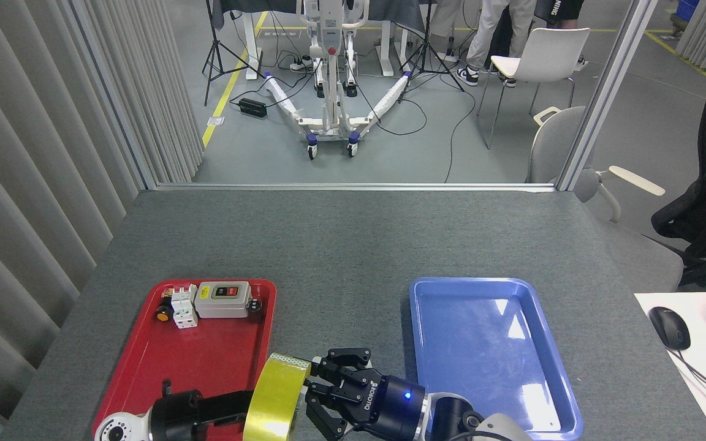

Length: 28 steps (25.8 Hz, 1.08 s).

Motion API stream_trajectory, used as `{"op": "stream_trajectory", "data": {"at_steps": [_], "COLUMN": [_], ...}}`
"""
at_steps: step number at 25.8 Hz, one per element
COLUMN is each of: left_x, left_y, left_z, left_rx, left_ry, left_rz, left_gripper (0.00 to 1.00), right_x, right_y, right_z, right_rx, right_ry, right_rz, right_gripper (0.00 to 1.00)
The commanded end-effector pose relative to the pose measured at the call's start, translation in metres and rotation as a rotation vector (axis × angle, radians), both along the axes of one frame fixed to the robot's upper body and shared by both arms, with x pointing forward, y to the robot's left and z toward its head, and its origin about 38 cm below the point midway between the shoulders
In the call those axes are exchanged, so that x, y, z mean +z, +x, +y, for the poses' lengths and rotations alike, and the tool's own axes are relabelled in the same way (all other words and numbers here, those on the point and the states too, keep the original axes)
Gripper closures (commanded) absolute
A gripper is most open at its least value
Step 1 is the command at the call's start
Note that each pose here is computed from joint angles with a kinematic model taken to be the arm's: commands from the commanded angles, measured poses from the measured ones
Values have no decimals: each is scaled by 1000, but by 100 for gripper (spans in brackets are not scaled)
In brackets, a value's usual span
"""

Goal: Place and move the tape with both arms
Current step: 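Close the right gripper on the tape roll held by the left gripper, then release the tape with the left gripper and lift it with the right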

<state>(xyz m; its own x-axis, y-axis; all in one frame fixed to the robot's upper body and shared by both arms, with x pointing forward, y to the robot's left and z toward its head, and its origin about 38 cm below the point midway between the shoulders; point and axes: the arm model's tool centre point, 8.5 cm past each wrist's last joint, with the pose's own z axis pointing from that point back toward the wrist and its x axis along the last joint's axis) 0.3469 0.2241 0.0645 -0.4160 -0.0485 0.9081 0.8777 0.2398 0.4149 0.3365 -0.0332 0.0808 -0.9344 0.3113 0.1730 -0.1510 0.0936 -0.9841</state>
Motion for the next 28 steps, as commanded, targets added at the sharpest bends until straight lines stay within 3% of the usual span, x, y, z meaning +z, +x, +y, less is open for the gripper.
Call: {"op": "stream_trajectory", "data": {"at_steps": [1,11,14,21,24,28], "left_x": [1,0,-4,-12,-9,2], "left_y": [1,5,14,49,66,80], "left_z": [6,13,15,41,58,63], "left_rx": [33,84,158,621,871,1188], "left_ry": [-11,-39,16,222,437,766], "left_rz": [-4,-15,-10,-77,-99,-293], "left_gripper": [0,1,1,1,1,12], "right_x": [1,-3,-2,1,-1,1], "right_y": [0,-3,-4,-2,5,28], "right_z": [0,-3,-3,-15,-37,-77], "right_rx": [1,4,20,6,-84,-274], "right_ry": [6,3,8,17,25,13], "right_rz": [-3,5,4,-1,12,31], "right_gripper": [78,79,80,82,84,86]}}
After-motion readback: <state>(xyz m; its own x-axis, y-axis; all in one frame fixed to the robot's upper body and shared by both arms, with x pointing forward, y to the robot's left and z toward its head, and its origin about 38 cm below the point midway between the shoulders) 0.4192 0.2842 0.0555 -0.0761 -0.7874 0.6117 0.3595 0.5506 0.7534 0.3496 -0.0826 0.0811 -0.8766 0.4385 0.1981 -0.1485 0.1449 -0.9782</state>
